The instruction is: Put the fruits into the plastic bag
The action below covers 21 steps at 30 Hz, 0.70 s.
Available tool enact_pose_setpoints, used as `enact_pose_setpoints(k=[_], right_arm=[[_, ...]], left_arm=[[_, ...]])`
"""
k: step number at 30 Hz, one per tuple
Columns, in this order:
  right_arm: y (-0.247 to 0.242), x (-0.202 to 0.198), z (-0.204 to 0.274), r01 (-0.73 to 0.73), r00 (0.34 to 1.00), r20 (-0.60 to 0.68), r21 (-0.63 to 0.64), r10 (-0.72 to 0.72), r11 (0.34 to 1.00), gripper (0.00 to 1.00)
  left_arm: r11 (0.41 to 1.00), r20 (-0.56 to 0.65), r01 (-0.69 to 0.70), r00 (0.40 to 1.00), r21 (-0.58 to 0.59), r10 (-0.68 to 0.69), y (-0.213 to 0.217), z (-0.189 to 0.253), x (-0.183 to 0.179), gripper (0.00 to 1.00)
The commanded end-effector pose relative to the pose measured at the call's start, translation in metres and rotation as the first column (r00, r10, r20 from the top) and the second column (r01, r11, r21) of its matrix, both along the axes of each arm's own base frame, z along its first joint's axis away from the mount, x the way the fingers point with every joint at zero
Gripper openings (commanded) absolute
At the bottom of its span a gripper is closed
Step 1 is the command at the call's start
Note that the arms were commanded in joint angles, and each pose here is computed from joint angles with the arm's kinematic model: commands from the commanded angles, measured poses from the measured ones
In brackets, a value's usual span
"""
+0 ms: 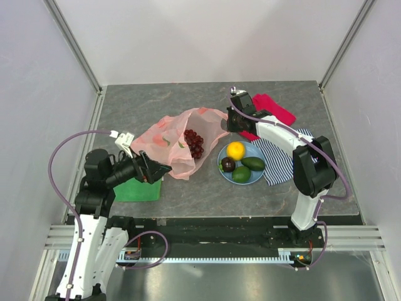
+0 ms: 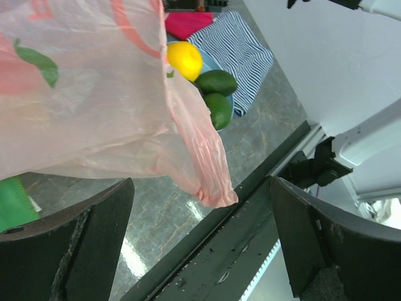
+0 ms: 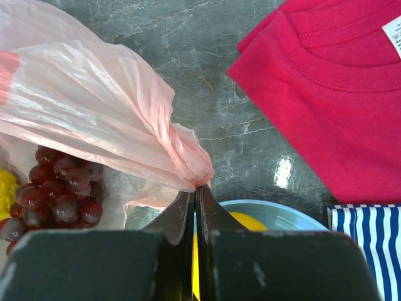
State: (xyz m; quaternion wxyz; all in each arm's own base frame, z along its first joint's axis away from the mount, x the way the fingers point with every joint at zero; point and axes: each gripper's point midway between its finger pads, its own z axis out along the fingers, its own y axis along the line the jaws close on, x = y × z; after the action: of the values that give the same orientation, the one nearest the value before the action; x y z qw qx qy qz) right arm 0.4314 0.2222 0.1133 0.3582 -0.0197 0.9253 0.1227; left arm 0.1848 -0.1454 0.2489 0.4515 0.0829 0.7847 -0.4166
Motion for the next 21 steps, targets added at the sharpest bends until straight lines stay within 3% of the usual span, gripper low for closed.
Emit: enact_pose_setpoints(k=[1, 5, 10, 19, 21], right_arm=[[0.006, 0.01, 0.009, 0.0, 1.0, 0.026, 0.019, -0.001, 1.0, 0.0], [0.005, 0.009, 0.007, 0.002, 1.0, 0.021, 0.015, -0.002, 1.0, 0.0], [0.005, 0.009, 0.006, 0.003, 1.0, 0.019, 0.015, -0.003, 1.0, 0.0], [0.005, 0.009, 0.007, 0.002, 1.0, 0.02, 0.012, -0.002, 1.0, 0.0], [0.004, 0.009, 0.009, 0.004, 1.0, 0.023, 0.013, -0.004, 1.0, 0.0]], left_arm=[[0.996, -0.034, 0.069, 0.997, -0.058, -0.071, -0.01, -0.004, -0.007, 0.96], [0.995, -0.057, 0.074, 0.995, -0.061, -0.078, -0.012, -0.013, -0.007, 0.95], [0.99, -0.098, 0.084, 0.991, -0.117, -0.095, -0.02, -0.019, -0.001, 0.84], [0.987, -0.087, 0.121, 0.988, -0.102, -0.13, -0.043, -0.019, 0.009, 0.71], [0.987, -0.092, 0.141, 0.985, -0.083, -0.148, -0.051, -0.023, 0.007, 0.64]])
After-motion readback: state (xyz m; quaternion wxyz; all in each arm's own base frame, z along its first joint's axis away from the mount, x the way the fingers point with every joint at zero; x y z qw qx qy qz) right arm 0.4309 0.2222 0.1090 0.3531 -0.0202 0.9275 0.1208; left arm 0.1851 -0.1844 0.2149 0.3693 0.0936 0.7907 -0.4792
